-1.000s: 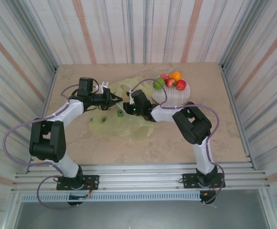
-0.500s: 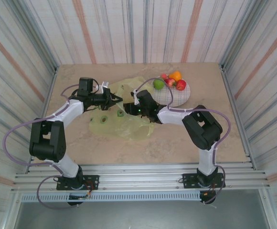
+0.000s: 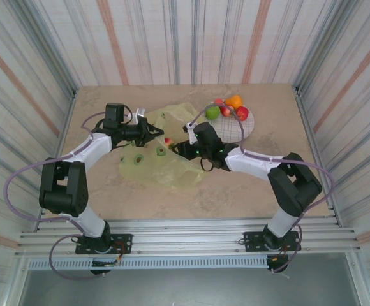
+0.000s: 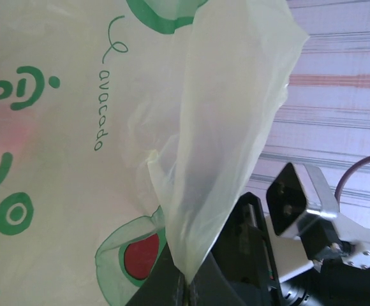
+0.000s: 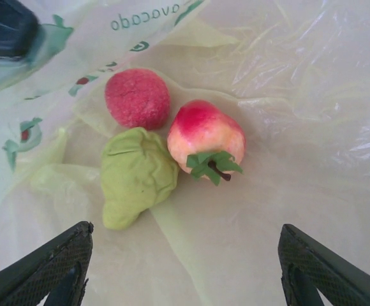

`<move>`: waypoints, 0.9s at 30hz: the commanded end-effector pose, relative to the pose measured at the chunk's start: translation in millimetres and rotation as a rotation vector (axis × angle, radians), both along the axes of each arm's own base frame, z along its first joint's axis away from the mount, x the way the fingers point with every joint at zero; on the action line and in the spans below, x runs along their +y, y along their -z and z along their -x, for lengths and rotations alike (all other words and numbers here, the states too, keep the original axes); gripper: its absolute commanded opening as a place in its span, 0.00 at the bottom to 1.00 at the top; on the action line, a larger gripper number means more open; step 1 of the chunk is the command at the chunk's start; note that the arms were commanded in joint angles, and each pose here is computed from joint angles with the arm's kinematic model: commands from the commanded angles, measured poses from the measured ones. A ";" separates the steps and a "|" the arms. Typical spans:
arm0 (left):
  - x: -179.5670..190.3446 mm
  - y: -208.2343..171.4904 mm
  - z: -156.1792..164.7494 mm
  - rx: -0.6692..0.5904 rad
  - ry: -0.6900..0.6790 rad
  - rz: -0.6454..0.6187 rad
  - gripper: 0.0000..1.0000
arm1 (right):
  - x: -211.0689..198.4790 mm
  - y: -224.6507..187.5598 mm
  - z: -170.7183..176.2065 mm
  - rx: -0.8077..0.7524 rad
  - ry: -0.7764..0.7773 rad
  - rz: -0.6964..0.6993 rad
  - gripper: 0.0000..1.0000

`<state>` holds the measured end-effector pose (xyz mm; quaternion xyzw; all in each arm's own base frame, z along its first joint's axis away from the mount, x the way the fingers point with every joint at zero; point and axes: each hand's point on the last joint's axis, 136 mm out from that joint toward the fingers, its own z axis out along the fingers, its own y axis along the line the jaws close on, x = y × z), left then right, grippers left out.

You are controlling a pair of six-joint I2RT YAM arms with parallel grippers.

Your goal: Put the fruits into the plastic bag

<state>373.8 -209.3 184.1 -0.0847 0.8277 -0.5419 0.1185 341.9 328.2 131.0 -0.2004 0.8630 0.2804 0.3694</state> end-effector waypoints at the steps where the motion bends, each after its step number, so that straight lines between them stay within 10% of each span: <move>1: -3.4 -4.7 4.9 -0.005 0.020 0.016 0.00 | -6.1 -13.2 10.7 -0.012 -0.055 -0.023 0.74; 15: -3.5 -3.4 4.8 -0.001 0.020 0.016 0.00 | -73.6 -75.2 1.4 -0.127 0.044 -0.197 0.69; 27: -4.1 -2.1 4.8 0.003 0.021 0.016 0.00 | -250.3 -45.4 -82.8 -0.041 0.691 0.124 0.77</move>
